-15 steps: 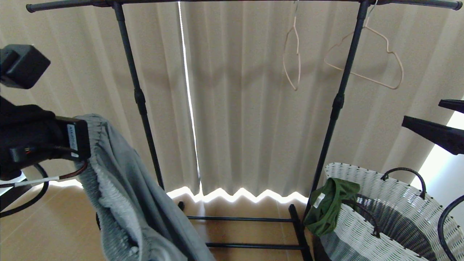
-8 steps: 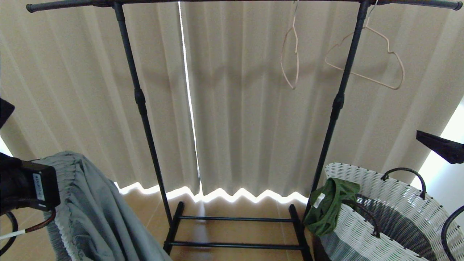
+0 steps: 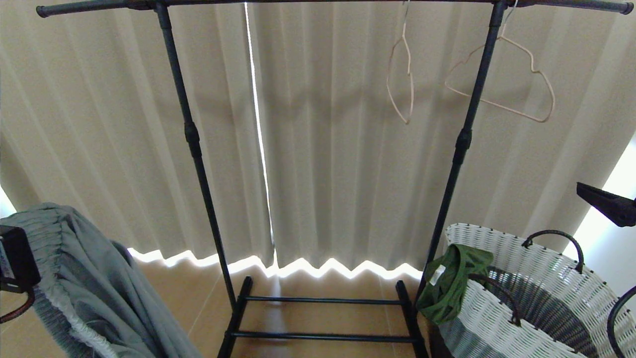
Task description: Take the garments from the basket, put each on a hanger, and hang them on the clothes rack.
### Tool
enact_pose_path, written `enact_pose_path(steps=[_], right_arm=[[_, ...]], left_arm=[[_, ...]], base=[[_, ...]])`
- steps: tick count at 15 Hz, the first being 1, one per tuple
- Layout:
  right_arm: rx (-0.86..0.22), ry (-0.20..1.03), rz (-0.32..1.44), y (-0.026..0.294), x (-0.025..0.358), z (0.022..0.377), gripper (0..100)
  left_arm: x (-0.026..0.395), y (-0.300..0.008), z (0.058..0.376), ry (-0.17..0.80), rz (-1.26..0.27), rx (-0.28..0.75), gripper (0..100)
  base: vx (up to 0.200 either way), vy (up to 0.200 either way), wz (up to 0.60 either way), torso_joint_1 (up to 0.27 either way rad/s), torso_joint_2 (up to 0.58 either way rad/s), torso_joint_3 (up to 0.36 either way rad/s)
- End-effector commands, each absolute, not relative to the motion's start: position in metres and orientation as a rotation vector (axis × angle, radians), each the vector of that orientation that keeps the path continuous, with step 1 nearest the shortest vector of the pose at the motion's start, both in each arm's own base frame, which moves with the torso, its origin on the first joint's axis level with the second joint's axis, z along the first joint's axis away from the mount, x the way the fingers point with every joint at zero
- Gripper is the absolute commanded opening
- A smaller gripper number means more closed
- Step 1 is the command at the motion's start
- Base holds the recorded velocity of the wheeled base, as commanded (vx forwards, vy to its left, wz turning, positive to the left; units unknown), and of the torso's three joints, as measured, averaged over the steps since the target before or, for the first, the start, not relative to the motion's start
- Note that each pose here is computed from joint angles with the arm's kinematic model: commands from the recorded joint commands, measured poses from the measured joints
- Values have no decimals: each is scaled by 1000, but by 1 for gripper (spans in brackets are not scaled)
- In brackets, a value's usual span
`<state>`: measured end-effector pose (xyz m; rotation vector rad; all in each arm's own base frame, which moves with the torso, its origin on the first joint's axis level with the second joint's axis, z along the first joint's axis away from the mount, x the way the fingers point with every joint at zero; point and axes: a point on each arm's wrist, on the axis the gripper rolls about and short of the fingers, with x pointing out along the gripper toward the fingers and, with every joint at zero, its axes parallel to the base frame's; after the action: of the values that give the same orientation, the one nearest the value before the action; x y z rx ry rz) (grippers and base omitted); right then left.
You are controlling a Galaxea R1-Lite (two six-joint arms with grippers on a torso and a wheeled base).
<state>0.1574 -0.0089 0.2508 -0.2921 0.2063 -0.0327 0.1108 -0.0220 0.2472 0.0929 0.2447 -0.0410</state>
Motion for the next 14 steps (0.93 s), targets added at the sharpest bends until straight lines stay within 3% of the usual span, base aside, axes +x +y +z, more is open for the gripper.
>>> enact_pose_path(steps=[1,14], right_arm=[[-312,210,-38,-9,158,250,100],[-336,215,-69,-12,156,249,100]], left_arm=[[110,-21,248,239,-42,95,0],[105,-28,252,182,-130,148,0]], base=[[0,0,0,0,0,0],[0,0,0,0,0,0]])
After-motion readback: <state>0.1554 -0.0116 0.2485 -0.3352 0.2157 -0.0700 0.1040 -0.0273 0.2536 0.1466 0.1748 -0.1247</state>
